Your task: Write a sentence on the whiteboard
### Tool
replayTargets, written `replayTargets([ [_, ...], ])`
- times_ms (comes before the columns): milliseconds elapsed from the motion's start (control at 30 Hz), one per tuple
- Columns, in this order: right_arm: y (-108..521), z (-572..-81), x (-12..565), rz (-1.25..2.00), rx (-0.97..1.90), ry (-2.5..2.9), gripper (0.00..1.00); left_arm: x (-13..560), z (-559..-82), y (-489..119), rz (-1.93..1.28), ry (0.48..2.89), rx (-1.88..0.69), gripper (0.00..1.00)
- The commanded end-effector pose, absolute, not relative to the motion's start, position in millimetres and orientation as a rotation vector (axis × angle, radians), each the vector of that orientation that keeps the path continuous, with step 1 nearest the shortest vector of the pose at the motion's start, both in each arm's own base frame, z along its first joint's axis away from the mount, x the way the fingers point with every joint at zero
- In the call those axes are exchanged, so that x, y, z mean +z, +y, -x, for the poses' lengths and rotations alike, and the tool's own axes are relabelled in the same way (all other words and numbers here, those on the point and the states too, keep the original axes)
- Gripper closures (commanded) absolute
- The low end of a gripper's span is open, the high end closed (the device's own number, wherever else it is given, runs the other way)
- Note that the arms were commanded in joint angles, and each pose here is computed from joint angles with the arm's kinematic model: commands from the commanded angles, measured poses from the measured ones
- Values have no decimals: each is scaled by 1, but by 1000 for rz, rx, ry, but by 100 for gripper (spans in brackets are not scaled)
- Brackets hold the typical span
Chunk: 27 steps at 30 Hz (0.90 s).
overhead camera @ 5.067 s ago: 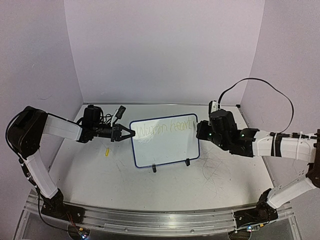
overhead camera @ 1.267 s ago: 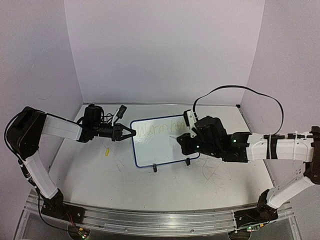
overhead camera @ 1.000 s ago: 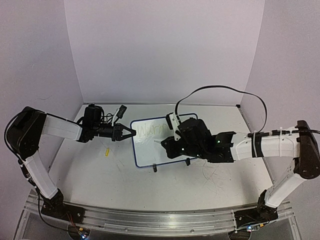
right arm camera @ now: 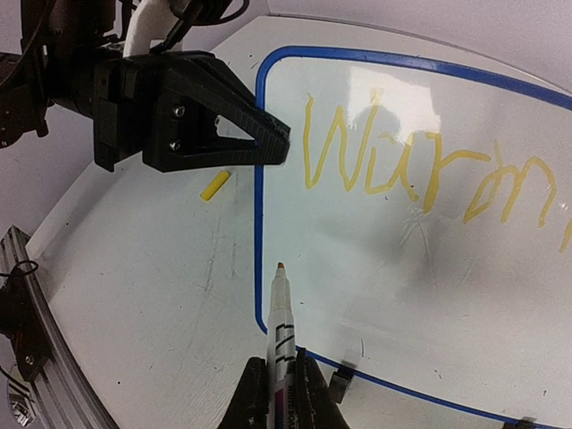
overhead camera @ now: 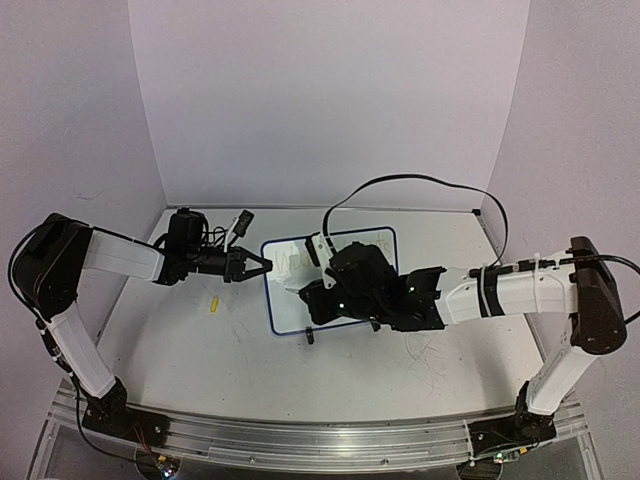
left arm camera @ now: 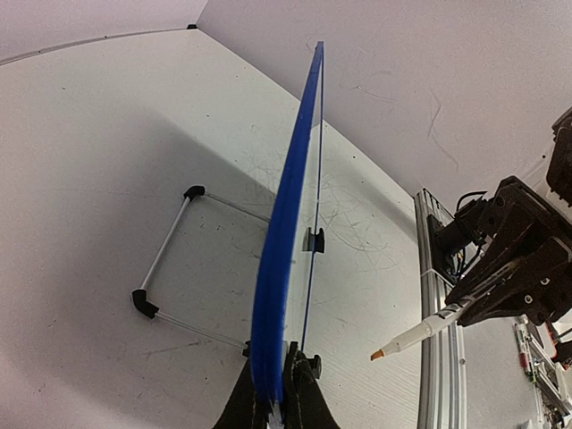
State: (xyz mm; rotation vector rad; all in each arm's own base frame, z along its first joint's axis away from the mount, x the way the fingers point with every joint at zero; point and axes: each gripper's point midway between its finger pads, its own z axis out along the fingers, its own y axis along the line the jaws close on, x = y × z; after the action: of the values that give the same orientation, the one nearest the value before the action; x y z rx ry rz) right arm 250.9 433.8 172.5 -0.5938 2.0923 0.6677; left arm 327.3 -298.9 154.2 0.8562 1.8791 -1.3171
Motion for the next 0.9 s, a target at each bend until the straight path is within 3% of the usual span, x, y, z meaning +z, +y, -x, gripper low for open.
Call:
replayTargets([
  [0, 423, -263, 199, 502, 634, 2017, 100, 130, -347, -291, -797, 1957, -1133, 100],
  [467, 462, -257, 185, 636, 709, 2026, 100, 132, -347, -291, -800, 1952, -1134, 100],
  [867, 445, -271, 173, 509, 599, 2072, 100, 132, -346, -291, -800, 1952, -1133, 100],
])
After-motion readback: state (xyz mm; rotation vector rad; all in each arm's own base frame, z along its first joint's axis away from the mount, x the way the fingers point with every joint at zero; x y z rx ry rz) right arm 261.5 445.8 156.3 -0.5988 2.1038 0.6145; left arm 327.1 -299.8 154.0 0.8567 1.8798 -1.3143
